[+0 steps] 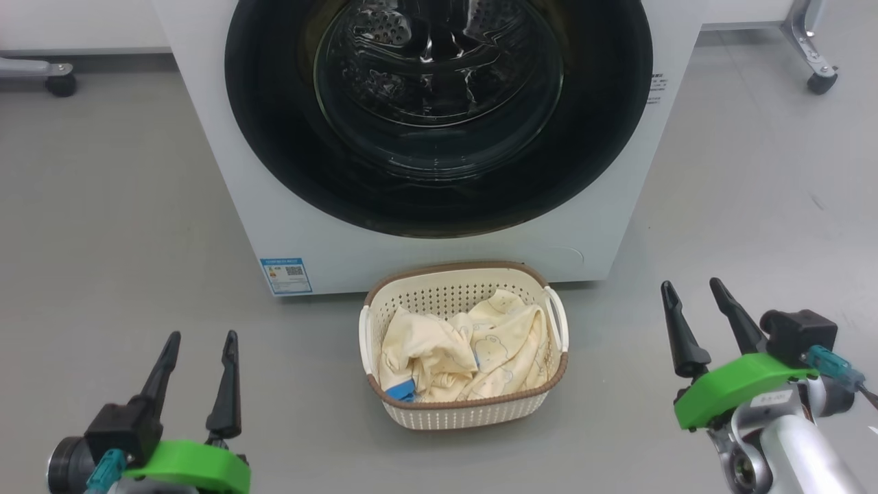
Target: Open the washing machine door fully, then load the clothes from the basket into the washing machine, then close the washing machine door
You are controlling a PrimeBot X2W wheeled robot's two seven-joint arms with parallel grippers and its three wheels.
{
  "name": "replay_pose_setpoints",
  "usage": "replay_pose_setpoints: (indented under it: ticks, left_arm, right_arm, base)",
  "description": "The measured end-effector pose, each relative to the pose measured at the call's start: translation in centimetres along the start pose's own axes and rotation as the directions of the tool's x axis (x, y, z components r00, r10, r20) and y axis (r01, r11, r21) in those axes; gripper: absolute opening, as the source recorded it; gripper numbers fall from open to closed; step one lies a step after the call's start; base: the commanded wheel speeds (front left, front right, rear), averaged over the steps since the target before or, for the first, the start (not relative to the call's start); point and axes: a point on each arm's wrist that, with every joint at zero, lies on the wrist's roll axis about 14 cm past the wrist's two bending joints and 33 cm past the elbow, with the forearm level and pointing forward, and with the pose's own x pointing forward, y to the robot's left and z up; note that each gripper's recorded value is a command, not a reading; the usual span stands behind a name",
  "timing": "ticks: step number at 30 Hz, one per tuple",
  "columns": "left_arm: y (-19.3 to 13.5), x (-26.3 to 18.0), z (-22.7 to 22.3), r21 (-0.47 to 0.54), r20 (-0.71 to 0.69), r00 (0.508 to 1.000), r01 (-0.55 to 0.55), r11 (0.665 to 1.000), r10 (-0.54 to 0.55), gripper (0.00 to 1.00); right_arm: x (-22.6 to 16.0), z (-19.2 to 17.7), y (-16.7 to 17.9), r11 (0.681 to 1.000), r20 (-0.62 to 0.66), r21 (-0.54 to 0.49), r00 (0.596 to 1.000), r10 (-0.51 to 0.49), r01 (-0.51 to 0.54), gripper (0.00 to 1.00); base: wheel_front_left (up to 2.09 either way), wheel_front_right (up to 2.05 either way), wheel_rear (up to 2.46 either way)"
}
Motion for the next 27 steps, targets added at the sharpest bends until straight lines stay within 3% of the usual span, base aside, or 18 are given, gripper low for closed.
replay_pose_setpoints:
  ticks: [27]
  left_arm:
    - [2.6, -0.3, -1.0, 0.001, -0.028, 0.992, -0.121, 0.993, 0.121, 1.00]
  right_arm:
    - [0.0, 0.2, -1.5, 0.998, 0.003, -0.025, 0.998, -0.061, 0.061, 1.00]
  base:
    - [0.00, 0.00, 0.00]
